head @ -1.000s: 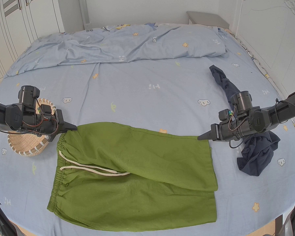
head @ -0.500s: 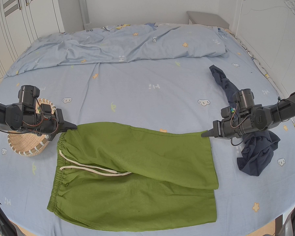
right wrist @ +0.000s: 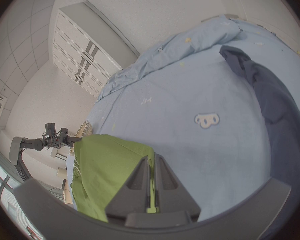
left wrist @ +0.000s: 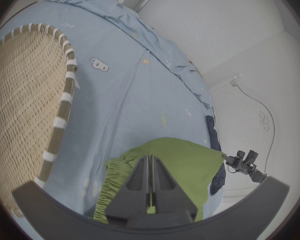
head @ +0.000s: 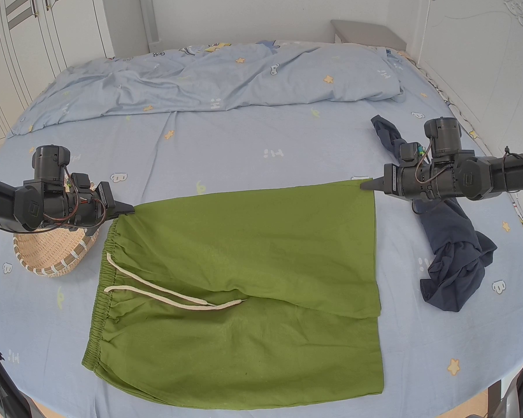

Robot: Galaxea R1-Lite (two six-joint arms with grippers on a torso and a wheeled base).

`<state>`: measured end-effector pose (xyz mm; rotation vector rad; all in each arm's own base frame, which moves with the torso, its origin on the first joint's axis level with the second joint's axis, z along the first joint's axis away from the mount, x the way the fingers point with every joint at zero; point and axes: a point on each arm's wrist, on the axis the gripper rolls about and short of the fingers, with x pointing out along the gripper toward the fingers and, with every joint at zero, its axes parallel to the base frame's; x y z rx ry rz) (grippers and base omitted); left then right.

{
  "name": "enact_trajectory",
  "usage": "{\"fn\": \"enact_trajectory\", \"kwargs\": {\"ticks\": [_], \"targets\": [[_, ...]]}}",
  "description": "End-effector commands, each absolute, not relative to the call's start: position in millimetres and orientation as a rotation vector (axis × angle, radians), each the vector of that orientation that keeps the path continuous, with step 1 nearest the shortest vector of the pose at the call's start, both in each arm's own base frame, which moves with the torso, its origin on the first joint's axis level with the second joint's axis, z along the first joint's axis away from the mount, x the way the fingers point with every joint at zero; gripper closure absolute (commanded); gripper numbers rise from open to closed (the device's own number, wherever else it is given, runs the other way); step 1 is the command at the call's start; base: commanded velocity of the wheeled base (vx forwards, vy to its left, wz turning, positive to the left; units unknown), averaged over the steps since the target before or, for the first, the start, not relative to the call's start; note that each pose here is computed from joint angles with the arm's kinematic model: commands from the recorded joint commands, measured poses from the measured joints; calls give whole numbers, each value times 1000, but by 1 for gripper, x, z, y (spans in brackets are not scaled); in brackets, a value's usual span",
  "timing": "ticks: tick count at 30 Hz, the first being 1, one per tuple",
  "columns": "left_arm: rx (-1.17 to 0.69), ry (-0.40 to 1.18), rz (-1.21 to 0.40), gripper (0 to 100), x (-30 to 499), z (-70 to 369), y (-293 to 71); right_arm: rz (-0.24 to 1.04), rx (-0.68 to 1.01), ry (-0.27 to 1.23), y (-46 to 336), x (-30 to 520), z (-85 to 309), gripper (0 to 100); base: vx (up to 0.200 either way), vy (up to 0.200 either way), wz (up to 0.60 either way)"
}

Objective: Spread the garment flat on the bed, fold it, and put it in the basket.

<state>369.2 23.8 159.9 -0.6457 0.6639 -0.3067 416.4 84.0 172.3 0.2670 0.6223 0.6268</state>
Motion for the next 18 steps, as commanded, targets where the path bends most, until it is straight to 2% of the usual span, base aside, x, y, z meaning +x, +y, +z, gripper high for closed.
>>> {"fn": "enact_trajectory", "kwargs": {"ticks": [1,5,18], "targets": [[-639,644,-288,100,380,150,26,631,258,582,89,430,179,100,0,0,0],[-634,616,-284,100,385,145,28,636,253,569,93,441,193,100,0,0,0],[-627,629,-296,100,387,139,23,589,236,539,97,471,189,100,0,0,0]]}}
